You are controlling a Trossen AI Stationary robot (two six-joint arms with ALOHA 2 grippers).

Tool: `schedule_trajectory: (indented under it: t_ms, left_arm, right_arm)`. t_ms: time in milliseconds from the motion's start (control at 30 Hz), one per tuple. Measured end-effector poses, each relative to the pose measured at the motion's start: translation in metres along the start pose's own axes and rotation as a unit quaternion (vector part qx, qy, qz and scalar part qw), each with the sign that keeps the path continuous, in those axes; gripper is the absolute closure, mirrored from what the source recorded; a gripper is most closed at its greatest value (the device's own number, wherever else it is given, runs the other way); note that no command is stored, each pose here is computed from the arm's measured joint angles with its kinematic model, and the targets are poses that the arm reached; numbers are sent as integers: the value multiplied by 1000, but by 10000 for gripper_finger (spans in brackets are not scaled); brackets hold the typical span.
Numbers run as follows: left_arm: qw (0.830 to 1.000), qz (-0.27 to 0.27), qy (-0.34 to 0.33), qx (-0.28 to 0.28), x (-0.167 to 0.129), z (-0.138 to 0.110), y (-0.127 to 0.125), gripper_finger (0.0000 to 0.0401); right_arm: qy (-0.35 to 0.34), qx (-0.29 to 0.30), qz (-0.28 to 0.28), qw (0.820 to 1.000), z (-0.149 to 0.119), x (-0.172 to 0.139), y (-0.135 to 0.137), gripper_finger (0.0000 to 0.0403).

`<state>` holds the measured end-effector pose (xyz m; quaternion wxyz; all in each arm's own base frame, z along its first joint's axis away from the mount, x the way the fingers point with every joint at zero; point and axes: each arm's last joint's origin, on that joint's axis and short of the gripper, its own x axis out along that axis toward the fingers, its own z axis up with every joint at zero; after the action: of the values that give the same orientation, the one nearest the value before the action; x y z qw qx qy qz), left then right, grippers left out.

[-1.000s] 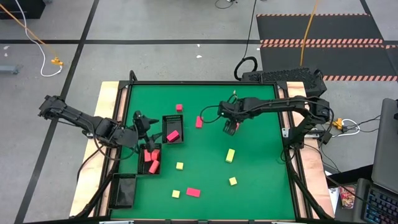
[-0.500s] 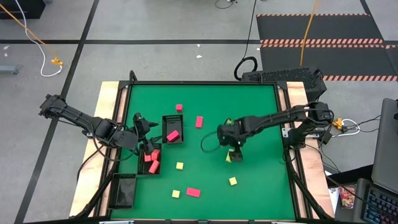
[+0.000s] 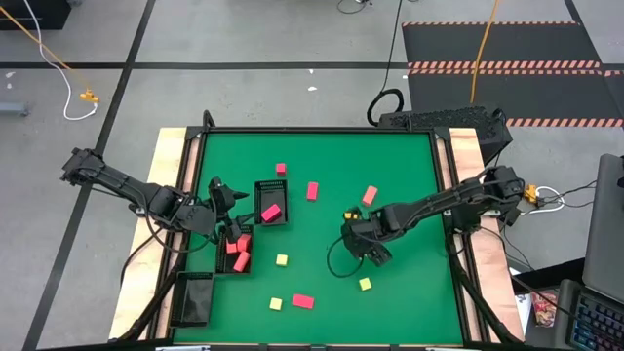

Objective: Sort & place blocks by color
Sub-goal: Put the green block into the bottom black bin

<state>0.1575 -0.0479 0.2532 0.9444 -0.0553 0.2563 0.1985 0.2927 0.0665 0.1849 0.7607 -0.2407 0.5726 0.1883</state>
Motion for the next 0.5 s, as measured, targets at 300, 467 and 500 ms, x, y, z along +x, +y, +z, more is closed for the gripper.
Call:
schedule_trajectory:
  t_ms: [300,467,500]
  left_arm:
    - [1000,0,0,0,0,0,0,109]
    - [1000,0,0,-1,0,0,0,109]
    - [1000,0,0,-1,0,0,0,109]
  right_arm:
    - [34,-69,3,997,-6,5,11,95]
    - [23,-81,-1,996,-20,24,14,109]
    - [24,-80,-1,997,-23,27,15,113]
